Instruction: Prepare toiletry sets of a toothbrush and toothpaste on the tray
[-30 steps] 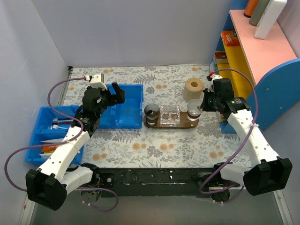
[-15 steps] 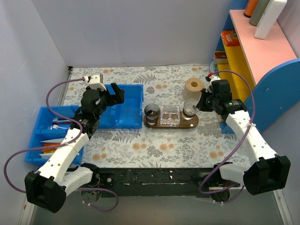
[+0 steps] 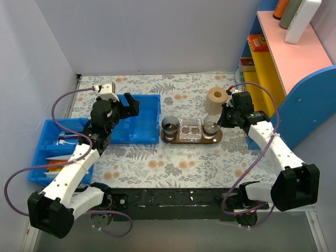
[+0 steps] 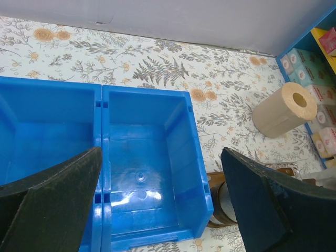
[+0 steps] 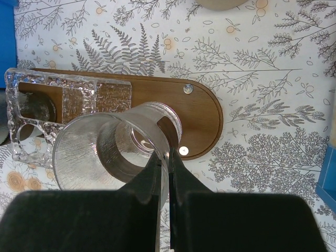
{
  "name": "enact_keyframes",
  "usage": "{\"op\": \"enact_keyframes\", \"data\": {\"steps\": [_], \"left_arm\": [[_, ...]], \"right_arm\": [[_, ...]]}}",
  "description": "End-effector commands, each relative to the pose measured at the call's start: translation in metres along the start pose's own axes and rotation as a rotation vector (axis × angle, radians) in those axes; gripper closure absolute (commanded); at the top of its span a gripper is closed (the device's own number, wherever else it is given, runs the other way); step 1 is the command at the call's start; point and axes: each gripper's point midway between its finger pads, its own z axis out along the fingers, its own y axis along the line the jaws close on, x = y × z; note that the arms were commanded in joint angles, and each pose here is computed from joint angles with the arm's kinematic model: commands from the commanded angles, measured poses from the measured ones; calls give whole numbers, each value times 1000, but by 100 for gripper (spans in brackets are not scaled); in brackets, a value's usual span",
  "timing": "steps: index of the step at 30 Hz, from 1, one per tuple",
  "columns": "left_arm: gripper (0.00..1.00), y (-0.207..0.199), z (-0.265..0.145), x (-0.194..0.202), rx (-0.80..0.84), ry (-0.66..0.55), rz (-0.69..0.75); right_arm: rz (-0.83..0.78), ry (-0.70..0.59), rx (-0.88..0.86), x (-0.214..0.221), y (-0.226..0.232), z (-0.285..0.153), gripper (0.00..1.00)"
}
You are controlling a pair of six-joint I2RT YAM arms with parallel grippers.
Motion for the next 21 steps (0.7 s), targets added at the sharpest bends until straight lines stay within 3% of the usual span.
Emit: {"op": "enact_keyframes", "data": {"steps": [1,21], "left_arm": [[2,-2,-5,-10,13,-37,9],[2,-3,-2,-4,22,-17,15]], "right_arm": [[-1,-96,-44,-25,12,1,99],[-35,-34,-35,-21,11,20,99]]}}
